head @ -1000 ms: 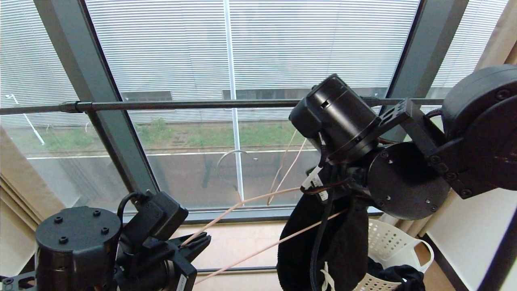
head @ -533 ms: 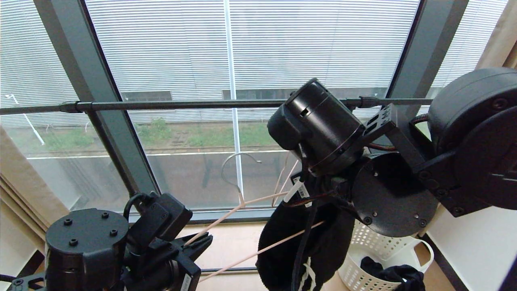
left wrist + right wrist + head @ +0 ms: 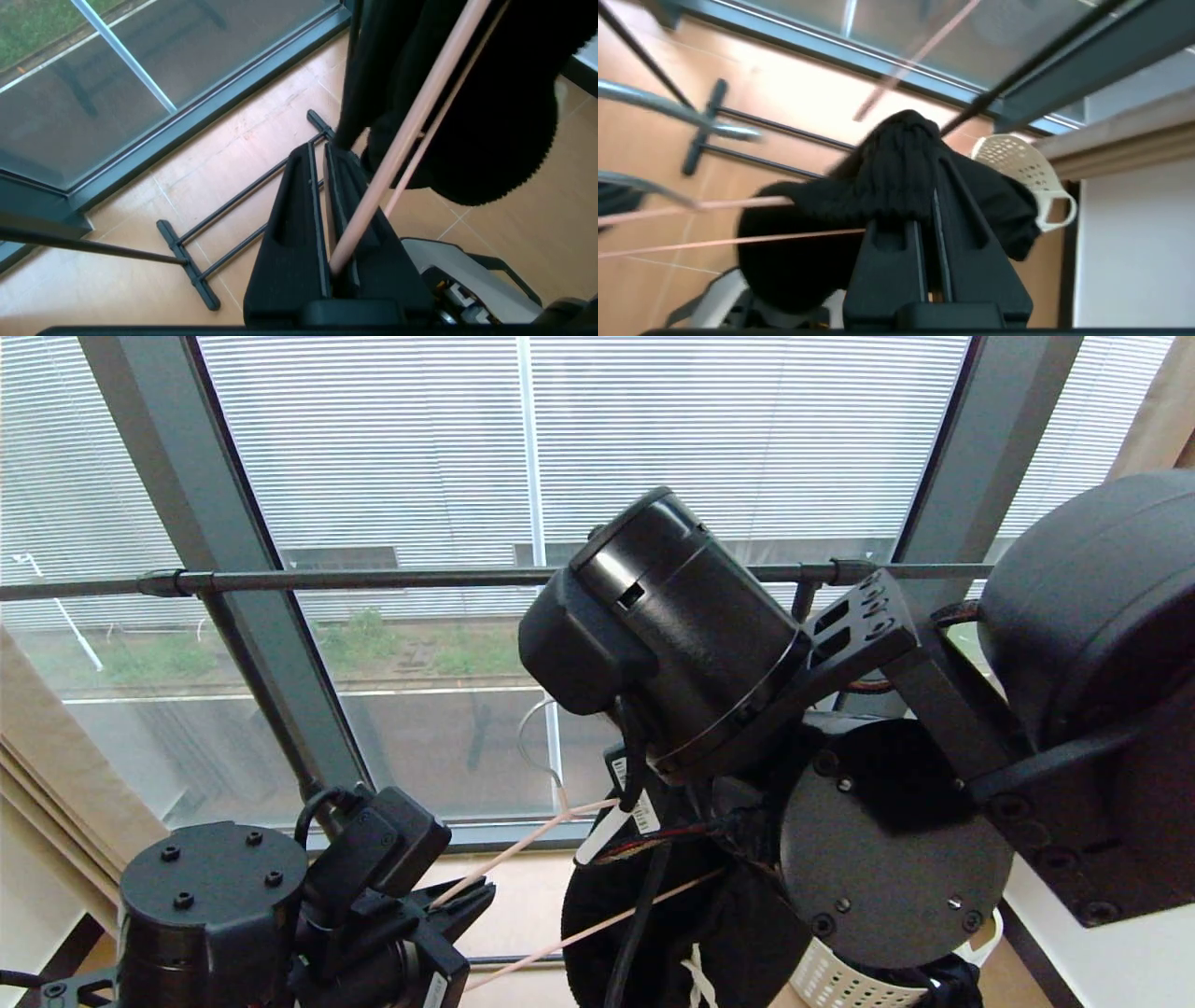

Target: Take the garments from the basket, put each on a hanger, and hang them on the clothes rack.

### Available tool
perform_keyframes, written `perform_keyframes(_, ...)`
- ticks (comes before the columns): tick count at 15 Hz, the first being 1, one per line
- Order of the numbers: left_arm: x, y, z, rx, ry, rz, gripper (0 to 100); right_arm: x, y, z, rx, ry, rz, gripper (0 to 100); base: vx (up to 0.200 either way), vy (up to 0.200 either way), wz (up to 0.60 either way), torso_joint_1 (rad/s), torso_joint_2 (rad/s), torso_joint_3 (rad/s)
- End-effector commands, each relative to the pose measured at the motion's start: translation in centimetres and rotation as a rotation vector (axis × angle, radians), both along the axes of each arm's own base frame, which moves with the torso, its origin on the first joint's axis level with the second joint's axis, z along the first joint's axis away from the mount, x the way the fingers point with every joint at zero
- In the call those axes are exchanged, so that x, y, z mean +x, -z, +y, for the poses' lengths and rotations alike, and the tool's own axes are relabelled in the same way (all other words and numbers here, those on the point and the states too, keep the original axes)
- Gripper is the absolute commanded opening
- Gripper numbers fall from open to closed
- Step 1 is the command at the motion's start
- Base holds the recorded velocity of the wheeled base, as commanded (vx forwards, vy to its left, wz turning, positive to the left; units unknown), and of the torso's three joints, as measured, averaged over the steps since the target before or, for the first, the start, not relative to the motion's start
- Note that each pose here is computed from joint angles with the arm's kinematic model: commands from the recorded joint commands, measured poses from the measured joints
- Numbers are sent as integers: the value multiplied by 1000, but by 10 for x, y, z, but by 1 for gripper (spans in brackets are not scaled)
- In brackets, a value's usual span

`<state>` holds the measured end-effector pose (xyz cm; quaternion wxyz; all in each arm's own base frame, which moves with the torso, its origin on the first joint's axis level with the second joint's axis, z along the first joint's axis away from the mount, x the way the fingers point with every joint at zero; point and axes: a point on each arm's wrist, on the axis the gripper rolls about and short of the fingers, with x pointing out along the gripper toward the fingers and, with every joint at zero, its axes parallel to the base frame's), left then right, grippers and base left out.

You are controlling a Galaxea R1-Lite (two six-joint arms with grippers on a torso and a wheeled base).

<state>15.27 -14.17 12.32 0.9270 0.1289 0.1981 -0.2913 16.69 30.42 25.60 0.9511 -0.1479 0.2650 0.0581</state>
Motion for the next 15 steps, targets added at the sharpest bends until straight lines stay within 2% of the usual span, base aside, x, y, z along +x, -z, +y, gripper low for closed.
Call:
perform_keyframes(1, -1, 1, -1, 4, 5, 4, 0, -3, 1, 12, 18, -19, -3, 0, 0, 0, 0, 0, 0, 0)
perform_keyframes(4, -1, 3, -2, 9, 11, 9, 0, -9, 0, 27, 62, -36, -12, 0, 0, 0, 0, 0, 0, 0)
perform_keyframes(6, -1, 3, -2, 9, 11, 9, 0, -9, 0, 27, 62, -36, -12, 0, 0, 0, 0, 0, 0, 0)
perform_keyframes(7, -3, 3, -3, 5, 20, 7, 0, -9, -5, 30, 104, -29, -19, 0, 0, 0, 0, 0, 0, 0)
perform_keyframes(10, -3, 2, -3, -16, 22, -17, 0, -10, -4, 28, 110, -14, -11, 0, 0, 0, 0, 0, 0, 0)
perform_keyframes(15, -5, 2, -3, -22, 26, -22, 0, -5, -6, 24, 131, 14, -10, 0, 0, 0, 0, 0, 0, 0)
